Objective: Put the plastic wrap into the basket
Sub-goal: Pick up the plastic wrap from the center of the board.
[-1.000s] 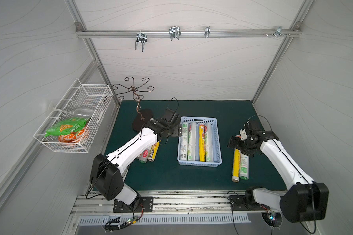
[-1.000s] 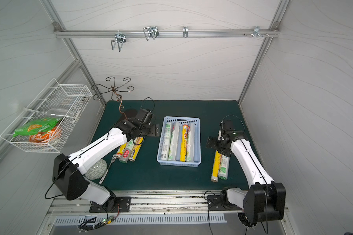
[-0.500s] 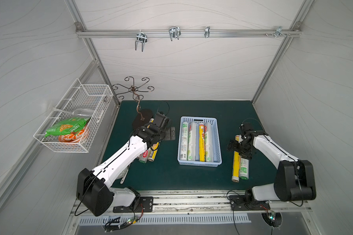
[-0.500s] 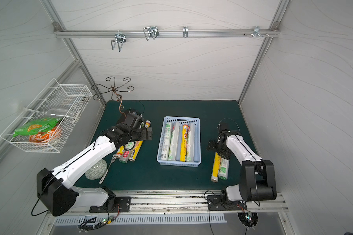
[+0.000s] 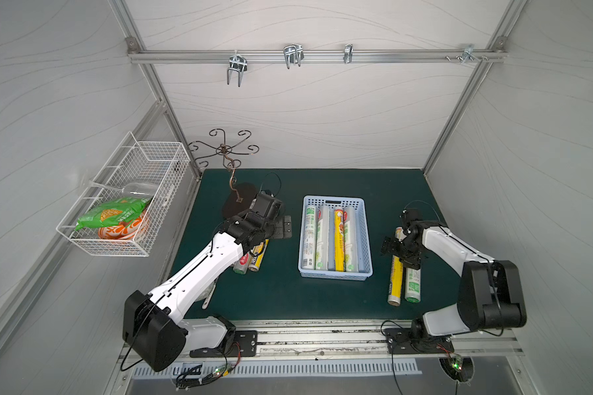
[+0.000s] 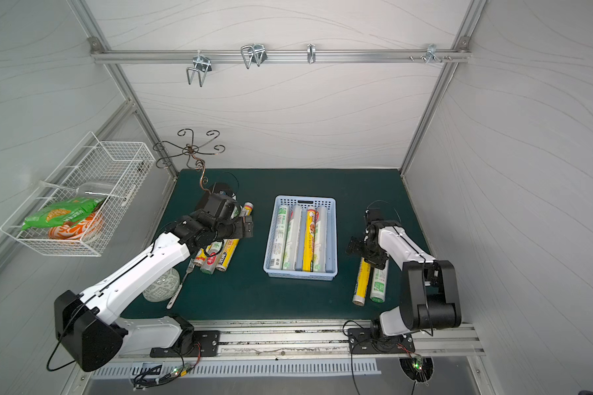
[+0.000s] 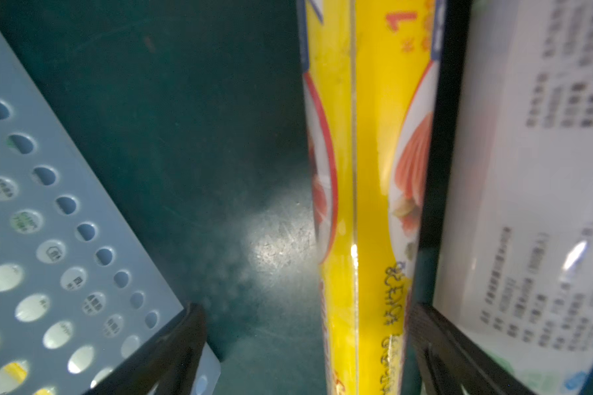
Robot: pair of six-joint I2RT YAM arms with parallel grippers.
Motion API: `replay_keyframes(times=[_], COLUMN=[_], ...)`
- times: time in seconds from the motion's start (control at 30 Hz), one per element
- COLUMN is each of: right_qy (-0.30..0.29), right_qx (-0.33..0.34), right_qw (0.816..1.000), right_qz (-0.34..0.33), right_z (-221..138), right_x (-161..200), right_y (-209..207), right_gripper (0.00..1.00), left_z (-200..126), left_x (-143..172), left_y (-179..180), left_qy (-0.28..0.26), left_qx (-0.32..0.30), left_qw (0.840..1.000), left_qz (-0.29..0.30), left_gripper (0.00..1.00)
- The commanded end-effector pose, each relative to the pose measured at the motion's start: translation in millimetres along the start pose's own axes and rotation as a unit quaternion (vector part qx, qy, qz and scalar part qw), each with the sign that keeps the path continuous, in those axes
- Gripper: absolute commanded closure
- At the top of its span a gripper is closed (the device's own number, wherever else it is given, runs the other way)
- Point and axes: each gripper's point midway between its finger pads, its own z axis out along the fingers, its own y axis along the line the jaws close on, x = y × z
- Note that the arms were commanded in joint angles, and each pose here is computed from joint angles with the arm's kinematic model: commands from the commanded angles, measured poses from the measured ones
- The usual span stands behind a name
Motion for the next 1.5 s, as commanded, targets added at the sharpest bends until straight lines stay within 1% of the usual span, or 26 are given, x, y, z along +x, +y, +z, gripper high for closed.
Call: replay_keyframes(times=[0.0, 0.2, 0.37, 0.6, 0.83, 1.07, 1.23, 1.33, 1.47], right_qy=[0.01, 0.013, 0.026, 0.033, 0.038, 0.045, 0.047, 0.05, 0.052], right_qx=[-0.012, -0.018, -0.023, -0.013, -0.008, -0.012, -0.015, -0.017, -0.02], right_qw=[1.0, 1.0, 0.999, 0.999, 0.999, 0.998, 0.998, 0.998, 0.998], right_qz=[0.0, -0.003, -0.007, -0.019, -0.023, -0.029, -0.033, -0.035, -0.036], right_z=[5.4, 6.8, 10.9, 15.5, 21.6, 27.3, 29.2, 30.2, 31.8], right_x=[2.9, 2.6, 4.3, 6.7, 6.0, 4.2, 2.4, 1.7, 0.4], right_y=[2.7, 6.4, 11.9, 16.5, 19.5, 25.7, 29.0, 30.7, 32.2], right_gripper=[0.03, 0.05, 0.11, 0.14, 0.19, 0.3, 0.4, 0.48, 0.55], left_z=[-6.2, -5.0, -5.4, -4.6, -3.8, -2.5, -1.8, -1.9, -1.9], left_x=[-11.9, -11.1, -10.7, -11.0, -9.7, -8.7, -7.7, -7.6, -7.4], left_y=[-2.5, -2.7, -3.7, -4.7, -4.2, -3.9, -3.6, -3.3, -2.0], left_qy=[-0.025, -0.023, -0.022, -0.022, -0.02, -0.018, -0.016, -0.016, -0.016], left_qx=[0.009, 0.01, 0.012, 0.015, 0.014, 0.013, 0.012, 0.012, 0.009], left_qw=[1.0, 1.0, 1.0, 1.0, 1.0, 1.0, 1.0, 1.0, 1.0], left_qz=[-0.002, -0.004, -0.003, -0.006, -0.006, -0.007, -0.006, -0.006, -0.005], left_gripper=[0.01, 0.01, 0.01, 0.01, 0.01, 0.01, 0.01, 0.01, 0.01])
